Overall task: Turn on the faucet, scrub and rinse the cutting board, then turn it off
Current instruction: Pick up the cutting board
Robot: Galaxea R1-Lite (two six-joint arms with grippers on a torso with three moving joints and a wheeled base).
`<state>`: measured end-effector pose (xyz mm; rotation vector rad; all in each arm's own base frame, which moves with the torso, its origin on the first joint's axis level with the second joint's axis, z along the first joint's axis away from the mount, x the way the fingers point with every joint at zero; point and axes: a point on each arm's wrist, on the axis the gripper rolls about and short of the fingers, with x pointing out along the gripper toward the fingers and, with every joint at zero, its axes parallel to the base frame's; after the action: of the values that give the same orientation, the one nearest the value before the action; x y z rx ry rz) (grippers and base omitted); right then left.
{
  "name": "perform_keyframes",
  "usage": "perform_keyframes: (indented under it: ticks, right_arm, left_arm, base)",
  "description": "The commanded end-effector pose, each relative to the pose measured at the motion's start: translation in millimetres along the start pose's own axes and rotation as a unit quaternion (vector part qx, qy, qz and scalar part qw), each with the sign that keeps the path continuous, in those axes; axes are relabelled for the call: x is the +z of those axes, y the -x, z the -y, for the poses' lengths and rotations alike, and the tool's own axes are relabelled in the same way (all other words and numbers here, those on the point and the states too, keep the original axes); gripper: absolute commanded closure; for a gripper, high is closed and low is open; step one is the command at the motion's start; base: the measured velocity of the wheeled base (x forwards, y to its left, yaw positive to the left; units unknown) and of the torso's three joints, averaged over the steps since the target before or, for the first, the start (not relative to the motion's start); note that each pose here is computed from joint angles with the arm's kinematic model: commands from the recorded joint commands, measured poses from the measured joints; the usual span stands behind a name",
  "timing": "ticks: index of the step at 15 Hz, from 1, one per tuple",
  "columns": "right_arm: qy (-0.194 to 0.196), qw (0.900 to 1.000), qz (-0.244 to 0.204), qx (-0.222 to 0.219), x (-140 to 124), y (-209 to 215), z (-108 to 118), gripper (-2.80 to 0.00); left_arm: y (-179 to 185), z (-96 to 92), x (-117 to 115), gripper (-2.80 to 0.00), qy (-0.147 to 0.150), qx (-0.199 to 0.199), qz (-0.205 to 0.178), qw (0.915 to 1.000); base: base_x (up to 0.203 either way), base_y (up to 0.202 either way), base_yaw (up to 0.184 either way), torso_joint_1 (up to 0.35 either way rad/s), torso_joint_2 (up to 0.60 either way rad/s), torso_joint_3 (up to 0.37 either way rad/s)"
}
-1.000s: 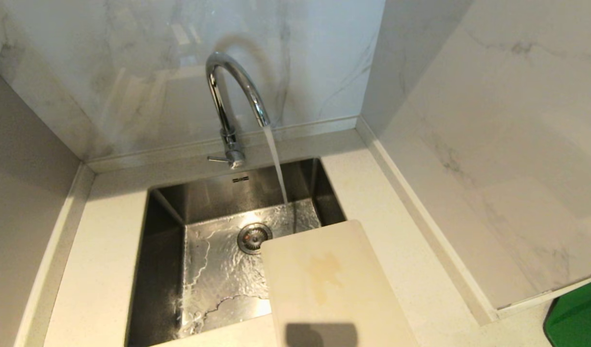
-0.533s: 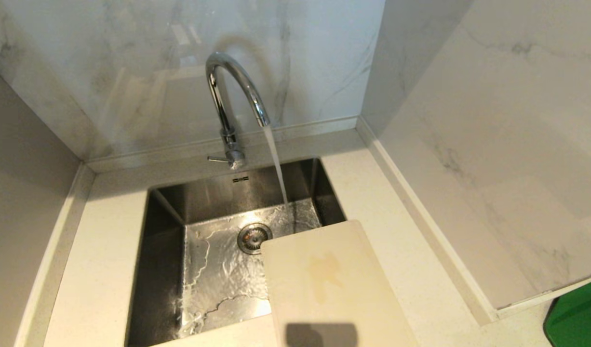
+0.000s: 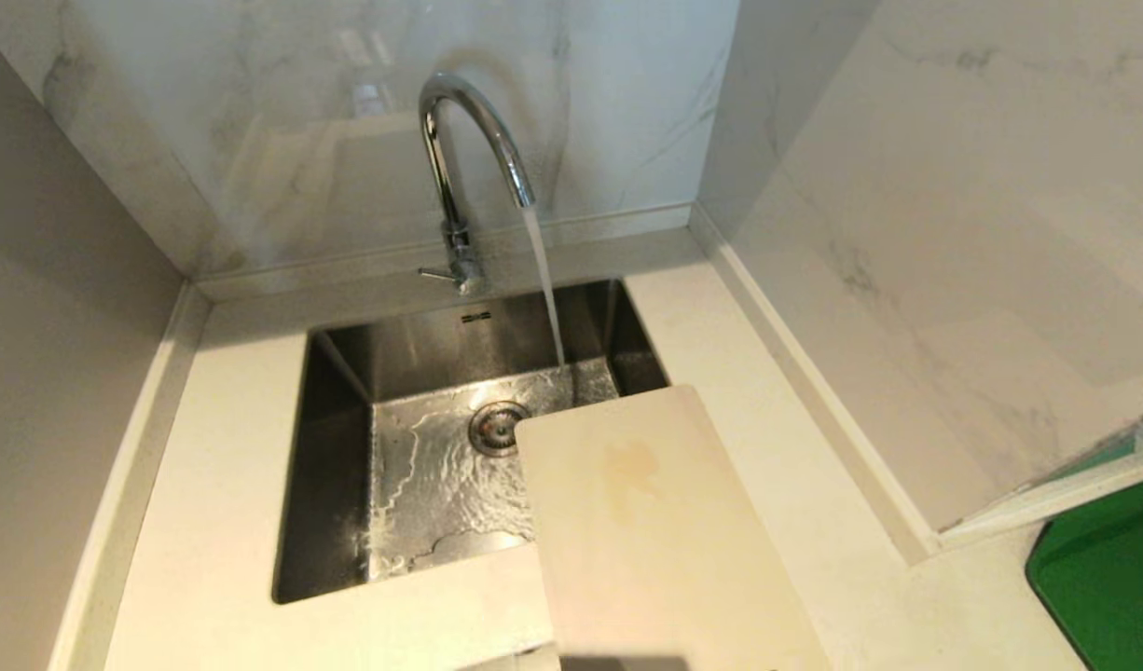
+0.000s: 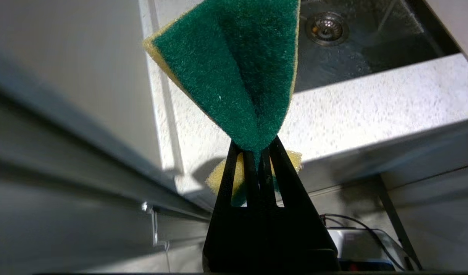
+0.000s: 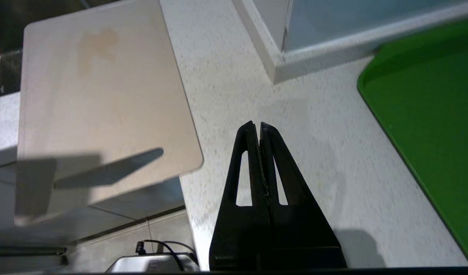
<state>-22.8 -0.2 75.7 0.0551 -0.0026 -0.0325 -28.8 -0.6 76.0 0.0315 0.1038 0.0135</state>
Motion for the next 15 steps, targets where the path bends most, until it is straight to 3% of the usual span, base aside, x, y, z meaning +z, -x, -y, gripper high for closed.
perform_keyframes:
  ticks: [1, 9, 15]
  right_arm:
    - [0.000, 1.000, 0.000, 0.000, 0.0, 0.0, 0.0, 0.00]
    - [0.000, 1.000, 0.000, 0.000, 0.0, 0.0, 0.0, 0.00]
    - [0.000, 1.000, -0.001, 0.000, -0.4, -0.1, 0.0, 0.00]
  left_arm:
    - [0.2, 0.0, -0.1, 0.00, 0.000, 0.000, 0.001, 1.0000]
    - [0.2, 0.0, 0.0, 0.00, 0.004, 0.000, 0.001, 1.0000]
    - [0.2, 0.0, 0.0, 0.00, 0.004, 0.001, 0.001, 1.0000]
  base:
    - [-0.182, 0.000, -0.016, 0.002, 0.00, 0.002]
    - [-0.176, 0.000, -0.007, 0.000, 0.00, 0.002]
    - [0.000, 0.000, 0.000, 0.004, 0.00, 0.000]
